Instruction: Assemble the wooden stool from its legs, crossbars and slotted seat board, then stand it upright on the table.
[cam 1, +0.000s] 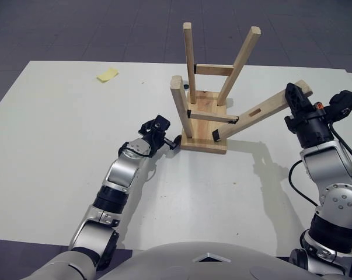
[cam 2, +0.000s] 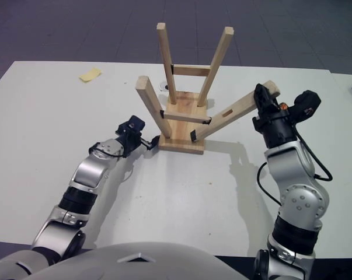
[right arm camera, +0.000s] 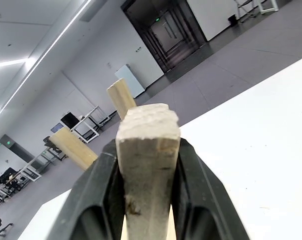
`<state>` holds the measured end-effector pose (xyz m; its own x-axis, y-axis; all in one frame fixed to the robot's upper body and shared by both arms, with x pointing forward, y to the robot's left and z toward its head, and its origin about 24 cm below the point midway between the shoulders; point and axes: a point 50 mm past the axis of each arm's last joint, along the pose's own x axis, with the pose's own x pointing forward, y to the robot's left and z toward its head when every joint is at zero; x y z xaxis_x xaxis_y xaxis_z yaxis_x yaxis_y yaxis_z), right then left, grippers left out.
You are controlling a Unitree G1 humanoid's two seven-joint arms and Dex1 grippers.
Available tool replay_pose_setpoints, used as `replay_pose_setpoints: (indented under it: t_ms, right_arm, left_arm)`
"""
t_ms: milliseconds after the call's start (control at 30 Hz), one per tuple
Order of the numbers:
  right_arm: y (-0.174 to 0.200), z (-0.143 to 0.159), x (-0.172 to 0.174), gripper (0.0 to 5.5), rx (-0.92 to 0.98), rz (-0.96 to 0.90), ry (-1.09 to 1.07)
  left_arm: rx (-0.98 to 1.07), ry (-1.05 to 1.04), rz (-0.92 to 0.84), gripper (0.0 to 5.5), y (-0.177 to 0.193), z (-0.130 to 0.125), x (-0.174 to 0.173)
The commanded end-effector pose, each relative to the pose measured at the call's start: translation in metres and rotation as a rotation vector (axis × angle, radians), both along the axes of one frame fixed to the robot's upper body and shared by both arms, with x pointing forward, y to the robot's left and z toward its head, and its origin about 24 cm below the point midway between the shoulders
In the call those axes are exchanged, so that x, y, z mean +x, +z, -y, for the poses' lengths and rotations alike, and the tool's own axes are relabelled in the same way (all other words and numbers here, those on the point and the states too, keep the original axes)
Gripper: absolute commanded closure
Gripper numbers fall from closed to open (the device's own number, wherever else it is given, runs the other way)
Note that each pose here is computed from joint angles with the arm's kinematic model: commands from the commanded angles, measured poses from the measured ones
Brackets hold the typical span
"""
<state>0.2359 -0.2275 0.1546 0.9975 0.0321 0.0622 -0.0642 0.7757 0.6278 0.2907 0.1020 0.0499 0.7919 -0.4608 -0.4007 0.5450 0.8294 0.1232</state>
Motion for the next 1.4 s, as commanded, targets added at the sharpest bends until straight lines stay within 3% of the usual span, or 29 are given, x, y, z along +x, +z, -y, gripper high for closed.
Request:
replay_pose_setpoints:
  t_ms: [33, 467, 1067, 1400]
  right_arm:
    - [-0.012, 0.010, -0.001, 4.50, -0.028, -0.066, -0.067]
    - [-0.021, 0.026, 0.001, 4.50, -0.048, -0.133, -0.164]
    - [-0.034, 0.007, 0.006, 4.46, -0.352, -0.211, -0.155]
    - [-0.086, 0.001, -0.010, 4.45, -0.401, -0.375, -0.083]
  left_arm:
    - [-0.082, -0.006, -0.004, 0.10, 0.009, 0.007, -0.001]
    - [-0.160, 0.027, -0.002, 0.10, 0.019, 0.010, -0.002]
    - [-0.406, 0.146, 0.118, 0.10, 0.065, 0.016, 0.007]
    - [-0.451, 0.153, 0.139, 0.10, 0.077, 0.018, 0.011]
